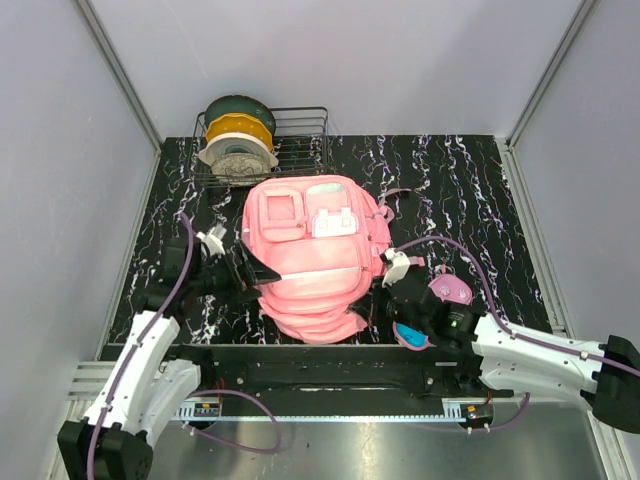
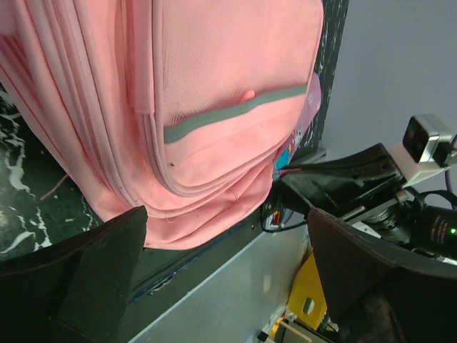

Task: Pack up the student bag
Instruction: Zip the student bag at the center of the board.

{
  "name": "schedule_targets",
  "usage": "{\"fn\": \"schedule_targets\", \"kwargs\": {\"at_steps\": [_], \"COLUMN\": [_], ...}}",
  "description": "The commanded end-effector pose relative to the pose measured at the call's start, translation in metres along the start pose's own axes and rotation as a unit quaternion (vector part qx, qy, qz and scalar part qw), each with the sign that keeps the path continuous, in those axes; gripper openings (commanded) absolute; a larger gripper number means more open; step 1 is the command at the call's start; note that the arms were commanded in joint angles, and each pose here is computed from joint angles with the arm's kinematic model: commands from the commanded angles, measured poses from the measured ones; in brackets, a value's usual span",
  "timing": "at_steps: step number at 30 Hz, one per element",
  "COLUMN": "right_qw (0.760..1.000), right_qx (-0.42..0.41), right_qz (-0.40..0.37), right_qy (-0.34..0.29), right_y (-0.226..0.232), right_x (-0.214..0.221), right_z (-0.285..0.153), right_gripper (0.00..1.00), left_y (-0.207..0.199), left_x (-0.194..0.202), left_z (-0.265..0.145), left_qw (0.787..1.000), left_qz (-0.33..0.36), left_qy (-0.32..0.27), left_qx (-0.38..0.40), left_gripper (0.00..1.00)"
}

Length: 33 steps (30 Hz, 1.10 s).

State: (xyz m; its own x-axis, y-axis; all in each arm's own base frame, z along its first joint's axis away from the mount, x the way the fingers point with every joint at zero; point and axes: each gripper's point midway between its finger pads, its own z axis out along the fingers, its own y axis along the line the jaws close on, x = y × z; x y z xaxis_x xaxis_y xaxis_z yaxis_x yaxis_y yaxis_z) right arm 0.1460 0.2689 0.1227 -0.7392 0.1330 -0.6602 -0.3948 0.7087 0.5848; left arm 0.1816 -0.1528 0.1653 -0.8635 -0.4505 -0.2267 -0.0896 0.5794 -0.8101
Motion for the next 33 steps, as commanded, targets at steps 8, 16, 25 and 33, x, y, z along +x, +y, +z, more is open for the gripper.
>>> {"fn": "schedule_targets", "kwargs": {"at_steps": [8, 16, 25, 33], "right_qw": [0.994, 0.995, 0.994, 0.994], "right_qx": [0.02, 0.0, 0.002, -0.028], "right_qz": [-0.012, -0.013, -0.024, -0.03], "right_qy": [-0.104, -0.097, -0.107, -0.097], "right_y": [0.01, 0.02, 0.024, 0.033], "right_x": [-0.055, -0.054, -0.062, -0.057], "right_z": [-0.002, 0.006, 0.007, 0.005], "right_gripper": [0.0, 0.0, 0.0, 0.0], "left_y": [0.024, 0.018, -0.014, -0.031], "left_x": [0.039, 0.026, 0.058, 0.062], "left_z": [-0.012, 0.001, 0.05, 0.076], "left_qw": [0.982, 0.976, 0.988, 0.986], "left_qz": [-0.178, -0.205, -0.154, -0.16], "left_qy": [-0.066, -0.078, 0.004, 0.029], "left_qx": [-0.004, 0.003, -0.004, 0.043], "left_gripper": [0.99, 0.99, 0.97, 0.4]}}
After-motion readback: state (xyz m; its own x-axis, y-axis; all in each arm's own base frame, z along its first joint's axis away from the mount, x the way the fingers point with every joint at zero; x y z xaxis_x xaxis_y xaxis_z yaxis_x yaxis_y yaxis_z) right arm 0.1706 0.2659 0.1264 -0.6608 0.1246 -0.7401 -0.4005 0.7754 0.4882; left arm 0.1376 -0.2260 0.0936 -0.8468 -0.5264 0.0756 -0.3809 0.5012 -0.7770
